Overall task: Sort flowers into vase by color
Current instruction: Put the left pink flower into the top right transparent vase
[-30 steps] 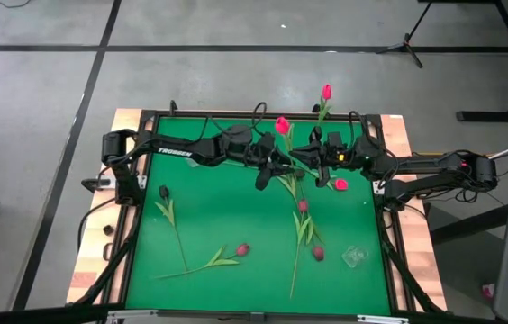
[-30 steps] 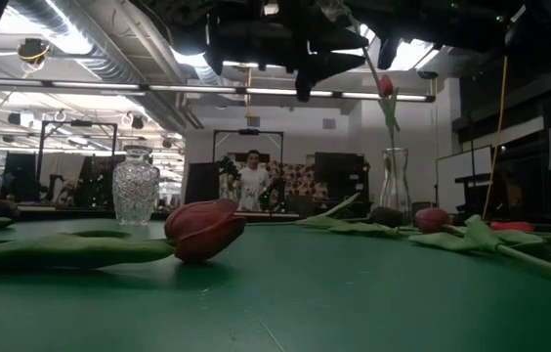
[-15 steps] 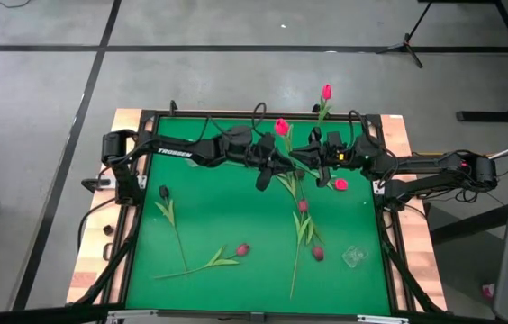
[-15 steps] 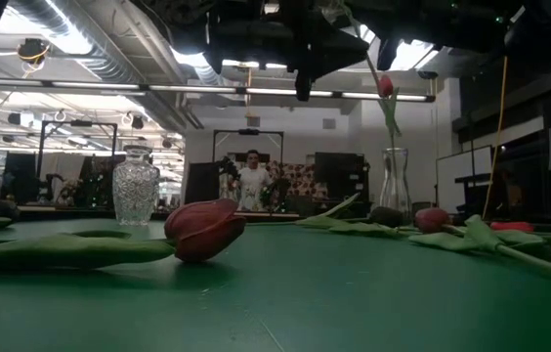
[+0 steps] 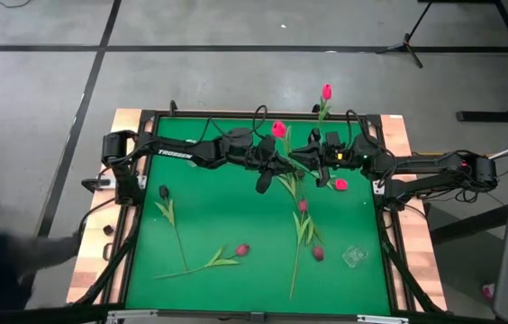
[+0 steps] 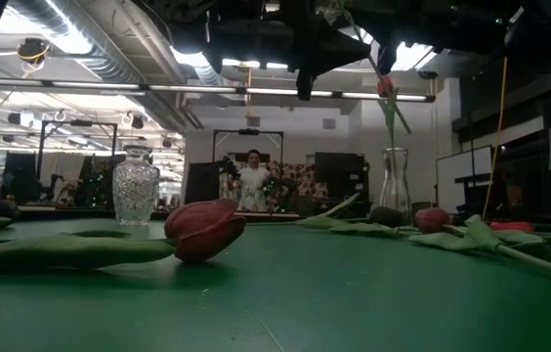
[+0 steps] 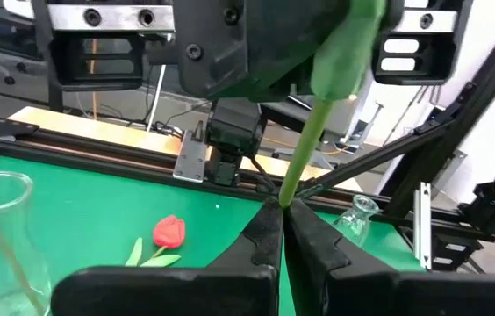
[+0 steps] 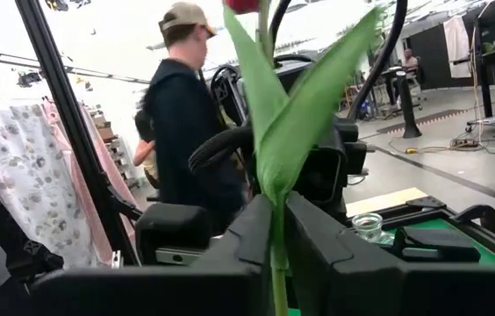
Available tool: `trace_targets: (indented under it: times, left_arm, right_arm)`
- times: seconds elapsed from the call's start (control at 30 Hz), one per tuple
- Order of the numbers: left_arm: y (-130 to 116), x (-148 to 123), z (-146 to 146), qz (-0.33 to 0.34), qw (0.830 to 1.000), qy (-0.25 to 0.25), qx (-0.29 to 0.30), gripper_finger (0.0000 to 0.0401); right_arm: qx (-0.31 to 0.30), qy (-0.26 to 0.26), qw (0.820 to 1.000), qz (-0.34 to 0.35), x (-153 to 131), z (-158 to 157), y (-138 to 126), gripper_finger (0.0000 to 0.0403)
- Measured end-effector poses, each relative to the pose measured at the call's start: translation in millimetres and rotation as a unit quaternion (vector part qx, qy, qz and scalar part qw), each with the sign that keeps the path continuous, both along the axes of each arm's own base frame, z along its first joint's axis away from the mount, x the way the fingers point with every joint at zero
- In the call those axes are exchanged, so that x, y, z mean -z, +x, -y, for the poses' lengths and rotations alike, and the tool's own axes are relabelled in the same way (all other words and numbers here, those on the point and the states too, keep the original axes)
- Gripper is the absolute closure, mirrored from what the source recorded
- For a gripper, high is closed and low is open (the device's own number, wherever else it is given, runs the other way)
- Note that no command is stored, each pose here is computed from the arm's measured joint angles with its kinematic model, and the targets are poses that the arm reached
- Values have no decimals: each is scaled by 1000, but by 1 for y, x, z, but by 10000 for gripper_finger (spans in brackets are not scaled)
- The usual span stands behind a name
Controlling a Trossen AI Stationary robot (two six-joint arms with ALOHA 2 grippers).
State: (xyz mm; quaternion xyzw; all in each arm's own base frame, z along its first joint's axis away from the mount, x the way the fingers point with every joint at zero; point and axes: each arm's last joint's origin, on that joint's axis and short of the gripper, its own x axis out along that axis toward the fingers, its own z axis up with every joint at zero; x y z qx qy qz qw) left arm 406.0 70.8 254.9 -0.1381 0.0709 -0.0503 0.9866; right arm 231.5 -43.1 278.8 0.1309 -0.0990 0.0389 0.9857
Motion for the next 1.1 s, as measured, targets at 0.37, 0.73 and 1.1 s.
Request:
trace_targets:
  times: [0.37, 0.73, 1.1]
  left_arm:
    - [0, -8, -5, 40, 999, 6, -29, 400]
    - [-2, -18, -17, 89, 990, 24, -104, 401]
    - [1, -17, -35, 164, 960, 83, -212, 401]
  right_arm:
    - [17, -27, 999, 39, -24, -5, -26, 269]
    - [72, -46, 995, 56, -50, -17, -93, 258]
    - [86, -46, 992, 83, -57, -23, -125, 258]
